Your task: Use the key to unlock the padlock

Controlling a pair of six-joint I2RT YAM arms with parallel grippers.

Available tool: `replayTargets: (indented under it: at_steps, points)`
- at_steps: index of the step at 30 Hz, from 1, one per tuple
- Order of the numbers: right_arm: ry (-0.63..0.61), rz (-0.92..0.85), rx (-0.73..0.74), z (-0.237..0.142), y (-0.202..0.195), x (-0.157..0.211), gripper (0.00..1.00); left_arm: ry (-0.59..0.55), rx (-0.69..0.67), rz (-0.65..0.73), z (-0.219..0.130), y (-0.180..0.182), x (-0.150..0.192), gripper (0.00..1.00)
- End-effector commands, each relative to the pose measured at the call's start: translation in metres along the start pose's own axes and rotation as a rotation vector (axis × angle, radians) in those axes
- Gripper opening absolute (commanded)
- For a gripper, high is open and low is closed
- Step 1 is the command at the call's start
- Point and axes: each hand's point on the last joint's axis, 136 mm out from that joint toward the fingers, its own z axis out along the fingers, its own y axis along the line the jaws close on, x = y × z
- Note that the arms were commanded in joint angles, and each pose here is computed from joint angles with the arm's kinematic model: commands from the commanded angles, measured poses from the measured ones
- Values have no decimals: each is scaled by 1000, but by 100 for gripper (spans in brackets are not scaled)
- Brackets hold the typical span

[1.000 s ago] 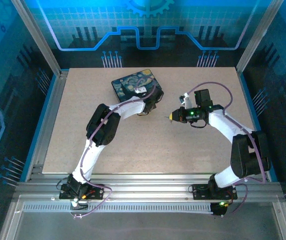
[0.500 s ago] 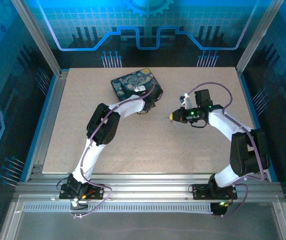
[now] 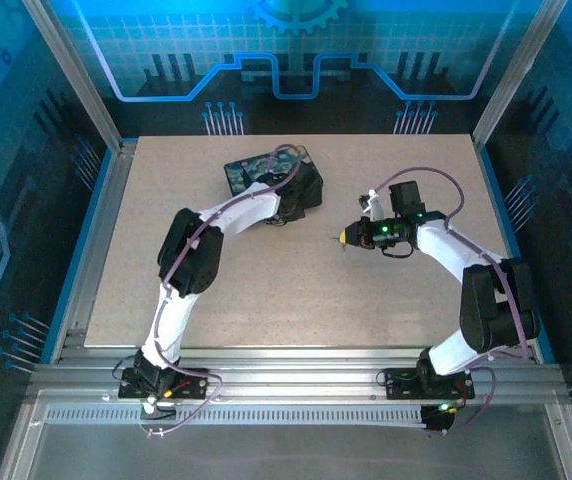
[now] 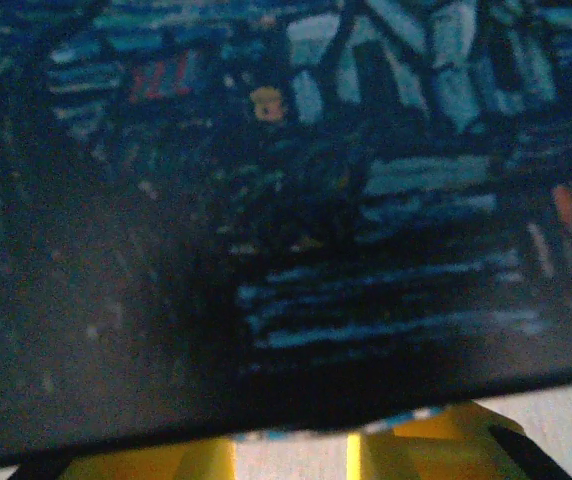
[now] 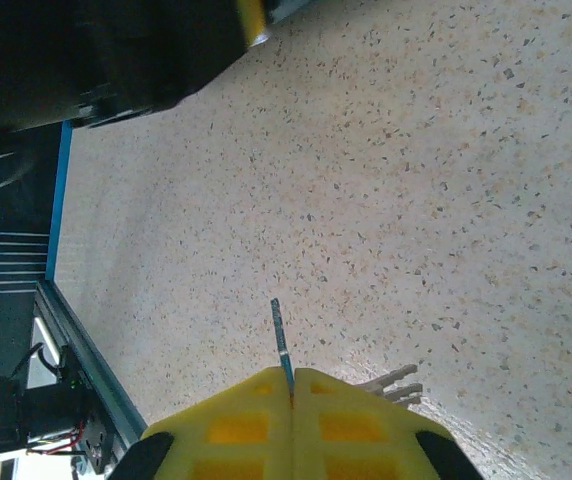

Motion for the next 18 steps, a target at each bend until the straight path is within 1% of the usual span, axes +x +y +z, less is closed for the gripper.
replayTargets:
  at_steps: [1, 4, 9, 13, 18]
  points:
    - [-28, -23, -28, -17, 19, -13, 0, 123, 114, 99, -63, -3, 20, 6]
    - [-39, -46, -28, -25, 31, -22, 0, 183, 117, 177, -94, -1, 36, 6]
    - [-74, -92, -44, -45, 55, -29, 0, 283, 142, 184, -138, 12, 52, 8]
    - [-87, -139, -62, -58, 73, -27, 0, 388, 183, 137, -160, 15, 70, 8]
    - [-101, -183, -85, -75, 93, -18, 0, 520, 255, 3, -178, 7, 94, 8]
